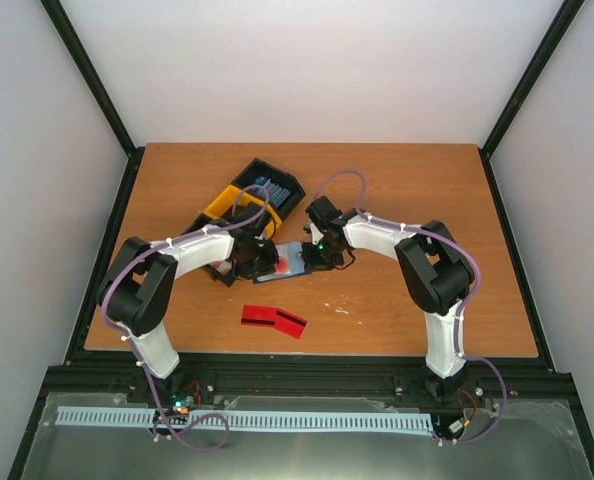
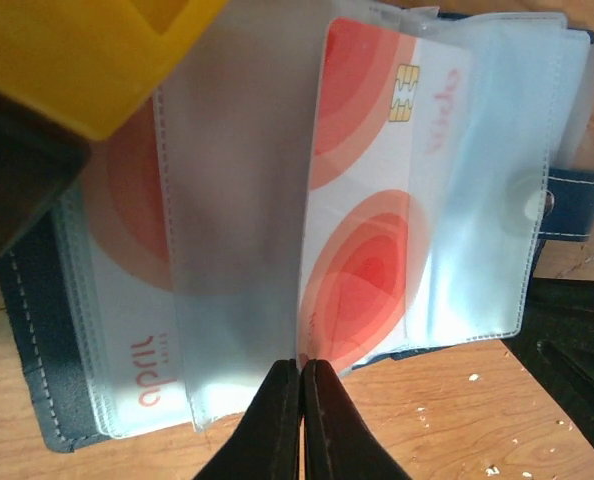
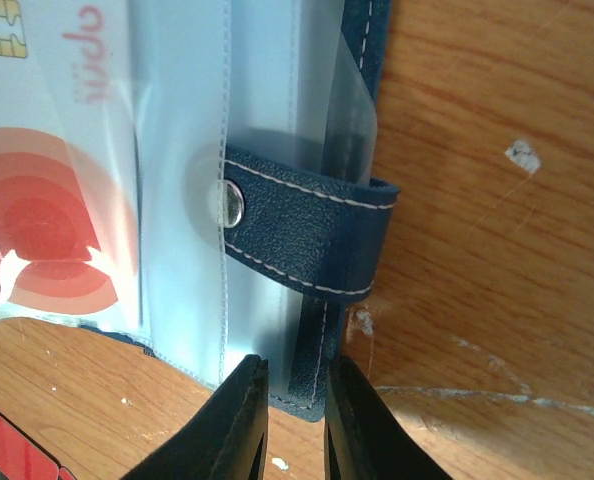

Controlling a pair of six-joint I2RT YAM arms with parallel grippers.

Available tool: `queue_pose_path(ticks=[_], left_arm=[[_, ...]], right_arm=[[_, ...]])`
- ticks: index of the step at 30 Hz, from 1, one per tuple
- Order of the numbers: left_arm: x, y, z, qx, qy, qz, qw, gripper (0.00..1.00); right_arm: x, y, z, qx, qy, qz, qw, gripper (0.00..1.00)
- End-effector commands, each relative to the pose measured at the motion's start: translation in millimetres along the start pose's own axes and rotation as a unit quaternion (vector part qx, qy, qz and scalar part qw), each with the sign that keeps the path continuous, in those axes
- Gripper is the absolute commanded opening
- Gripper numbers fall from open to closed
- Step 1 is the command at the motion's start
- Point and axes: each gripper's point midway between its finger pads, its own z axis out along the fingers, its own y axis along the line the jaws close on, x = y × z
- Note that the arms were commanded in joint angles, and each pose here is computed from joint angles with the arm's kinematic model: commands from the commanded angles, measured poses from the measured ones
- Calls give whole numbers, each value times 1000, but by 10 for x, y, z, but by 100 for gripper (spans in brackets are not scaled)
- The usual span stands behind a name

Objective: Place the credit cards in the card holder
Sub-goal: Insert the credit card into the card holder.

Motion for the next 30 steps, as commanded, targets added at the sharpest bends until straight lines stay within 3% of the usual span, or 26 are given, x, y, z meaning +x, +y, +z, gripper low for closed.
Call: queue_pose_path(ticks=[1, 14, 18, 25, 30], left_arm=[[-51, 128, -26, -29, -33, -19, 999, 1], [-6, 291, -43, -53, -38, -36, 997, 1], [2, 97, 19, -8, -21, -16, 1000, 1], [35, -153, 42, 47, 5, 21, 999, 18], [-10, -109, -29, 22, -4, 26, 999, 30]], right_arm=[[193, -221, 216, 45, 30, 7, 998, 18], [205, -213, 202, 42, 29, 6, 999, 18], [199, -192, 201, 37, 29, 4, 999, 18], [201, -194, 196, 38, 28, 3, 999, 18], [182, -187, 191, 38, 26, 2, 999, 18]])
